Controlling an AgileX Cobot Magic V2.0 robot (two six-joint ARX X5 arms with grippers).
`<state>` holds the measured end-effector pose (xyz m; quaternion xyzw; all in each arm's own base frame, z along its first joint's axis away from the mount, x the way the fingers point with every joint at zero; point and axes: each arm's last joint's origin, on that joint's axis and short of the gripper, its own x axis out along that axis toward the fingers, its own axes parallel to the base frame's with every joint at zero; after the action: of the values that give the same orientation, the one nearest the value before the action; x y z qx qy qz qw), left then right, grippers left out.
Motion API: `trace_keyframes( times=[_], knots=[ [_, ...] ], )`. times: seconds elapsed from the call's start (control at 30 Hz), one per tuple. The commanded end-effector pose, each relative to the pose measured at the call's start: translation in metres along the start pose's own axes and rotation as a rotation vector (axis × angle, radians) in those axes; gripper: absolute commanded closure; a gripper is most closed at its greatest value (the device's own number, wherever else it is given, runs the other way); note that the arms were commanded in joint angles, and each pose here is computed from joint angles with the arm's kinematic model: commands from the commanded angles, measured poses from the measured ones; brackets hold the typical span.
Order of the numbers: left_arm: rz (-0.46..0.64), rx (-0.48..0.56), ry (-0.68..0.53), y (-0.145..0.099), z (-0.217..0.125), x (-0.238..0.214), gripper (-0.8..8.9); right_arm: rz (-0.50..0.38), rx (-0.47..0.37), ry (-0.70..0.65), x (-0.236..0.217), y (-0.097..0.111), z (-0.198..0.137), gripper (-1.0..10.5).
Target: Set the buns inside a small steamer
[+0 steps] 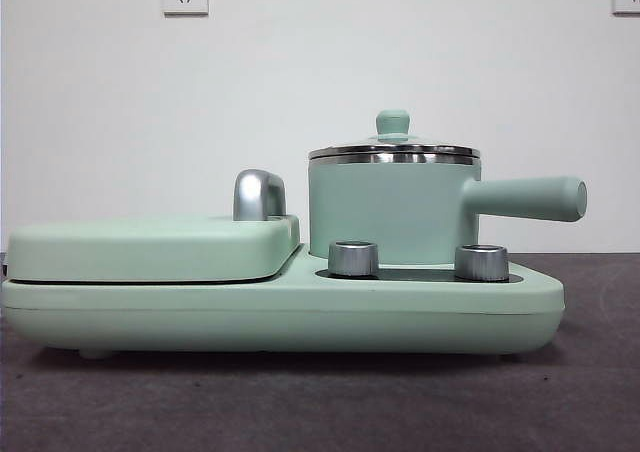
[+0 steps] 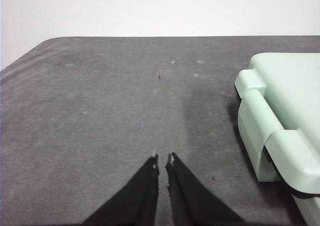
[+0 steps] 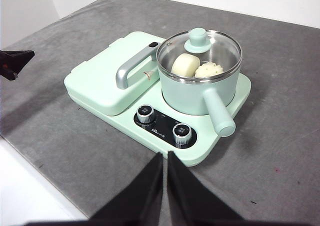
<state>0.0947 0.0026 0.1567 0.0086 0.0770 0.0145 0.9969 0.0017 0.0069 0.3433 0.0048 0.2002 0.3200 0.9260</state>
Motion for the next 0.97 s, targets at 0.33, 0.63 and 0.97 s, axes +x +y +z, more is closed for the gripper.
trace_keyframes(
  times=[0.33, 0.63, 0.97],
  knots=[
    [0.000, 0.015, 0.025, 0.000, -0.007, 0.002, 7.81, -0.131, 0.034, -0.054, 0.004, -0.002, 0.002, 9.4],
    [0.000, 0.015, 0.025, 0.000, -0.007, 0.002, 7.81, -0.404, 0.011, -0.398, 0.069, -0.042, -0.034, 9.4],
    [0.000, 0.015, 0.025, 0.000, -0.007, 0.002, 7.81, -0.565, 0.055, -0.375, 0.113, -0.077, -0.101, 9.4]
  ],
)
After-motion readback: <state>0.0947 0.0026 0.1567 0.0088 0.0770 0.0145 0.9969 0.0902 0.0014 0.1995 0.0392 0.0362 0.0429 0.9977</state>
